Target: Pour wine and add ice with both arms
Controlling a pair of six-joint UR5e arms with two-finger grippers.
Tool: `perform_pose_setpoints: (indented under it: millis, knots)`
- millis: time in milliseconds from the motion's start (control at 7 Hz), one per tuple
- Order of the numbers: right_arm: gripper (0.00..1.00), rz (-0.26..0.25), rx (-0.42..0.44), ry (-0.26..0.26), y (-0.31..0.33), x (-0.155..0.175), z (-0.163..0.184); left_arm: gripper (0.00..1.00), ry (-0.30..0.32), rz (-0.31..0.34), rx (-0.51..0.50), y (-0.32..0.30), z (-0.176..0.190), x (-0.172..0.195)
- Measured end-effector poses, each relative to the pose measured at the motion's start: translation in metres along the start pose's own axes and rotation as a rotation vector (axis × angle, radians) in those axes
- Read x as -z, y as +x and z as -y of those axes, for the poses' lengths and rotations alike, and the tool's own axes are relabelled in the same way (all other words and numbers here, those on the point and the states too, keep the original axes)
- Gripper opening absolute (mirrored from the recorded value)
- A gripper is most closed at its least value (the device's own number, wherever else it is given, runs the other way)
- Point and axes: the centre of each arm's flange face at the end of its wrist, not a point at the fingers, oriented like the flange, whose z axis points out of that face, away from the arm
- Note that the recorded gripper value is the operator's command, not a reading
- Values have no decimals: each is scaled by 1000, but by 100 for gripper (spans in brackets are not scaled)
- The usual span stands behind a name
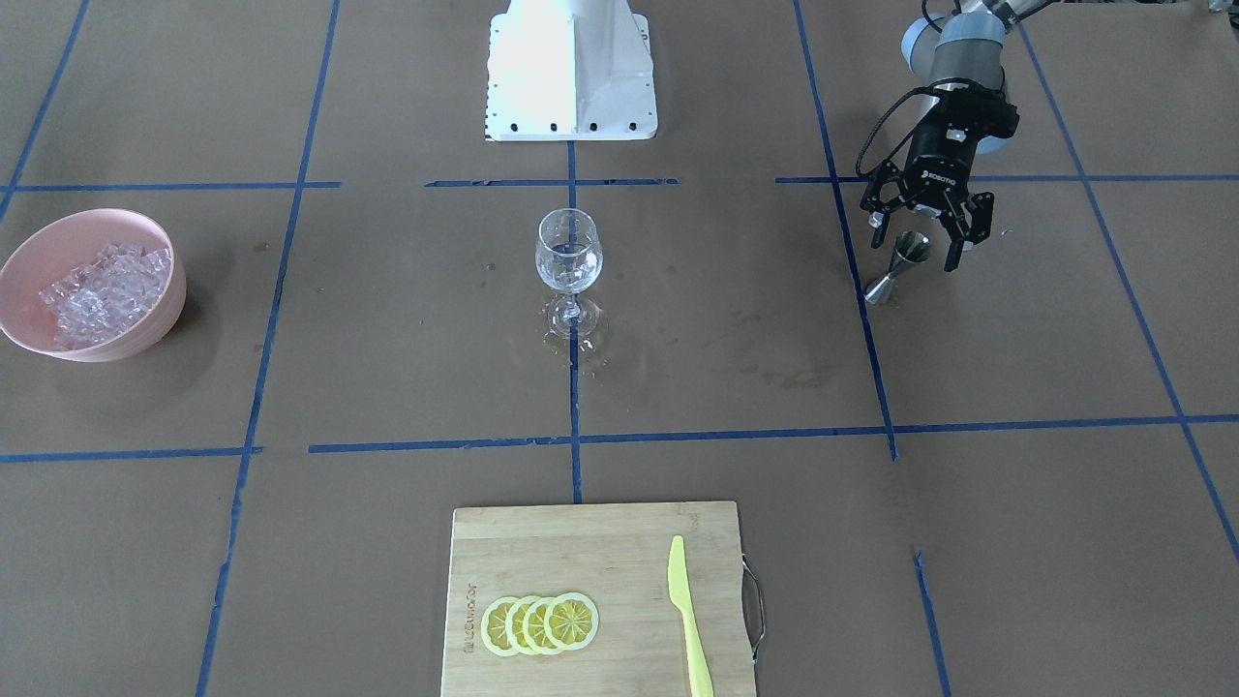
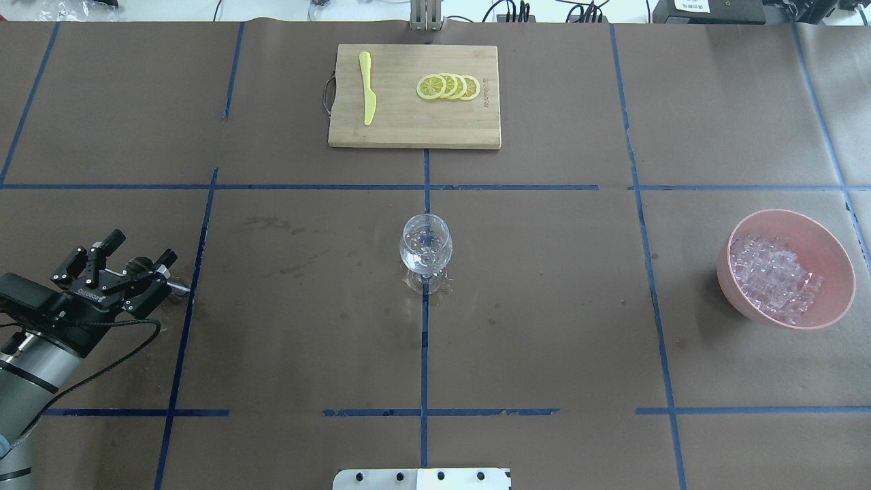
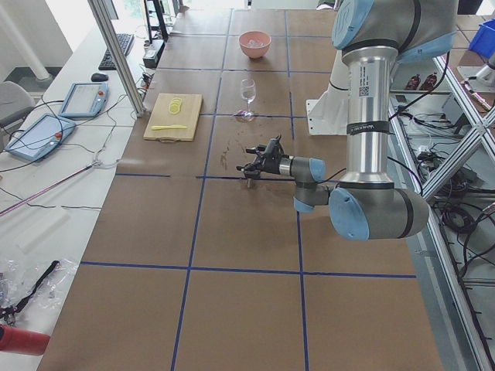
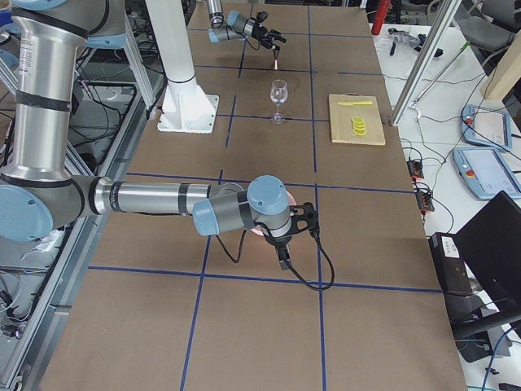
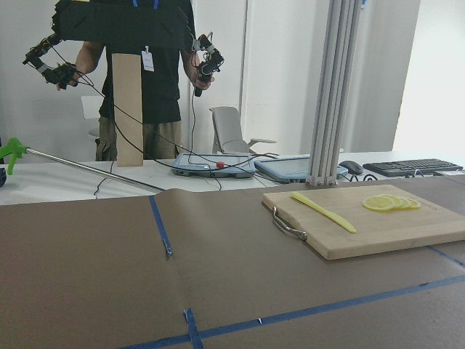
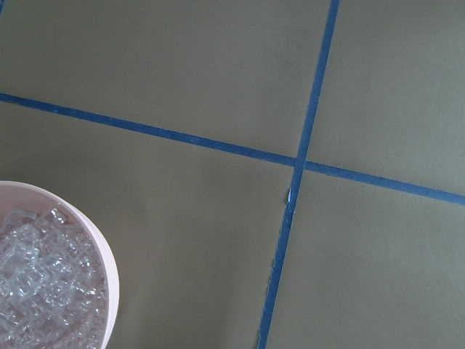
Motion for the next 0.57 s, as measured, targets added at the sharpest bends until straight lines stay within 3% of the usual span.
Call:
perform_pose_setpoints:
  millis: [286,571]
  knots:
    - [100,0,2,2,0,0,2,99,-66,-94,-79,-27,30,-25]
    - [100,-1,3,3,-1,1,3,99,-207,-148,-181,-78,71,-55]
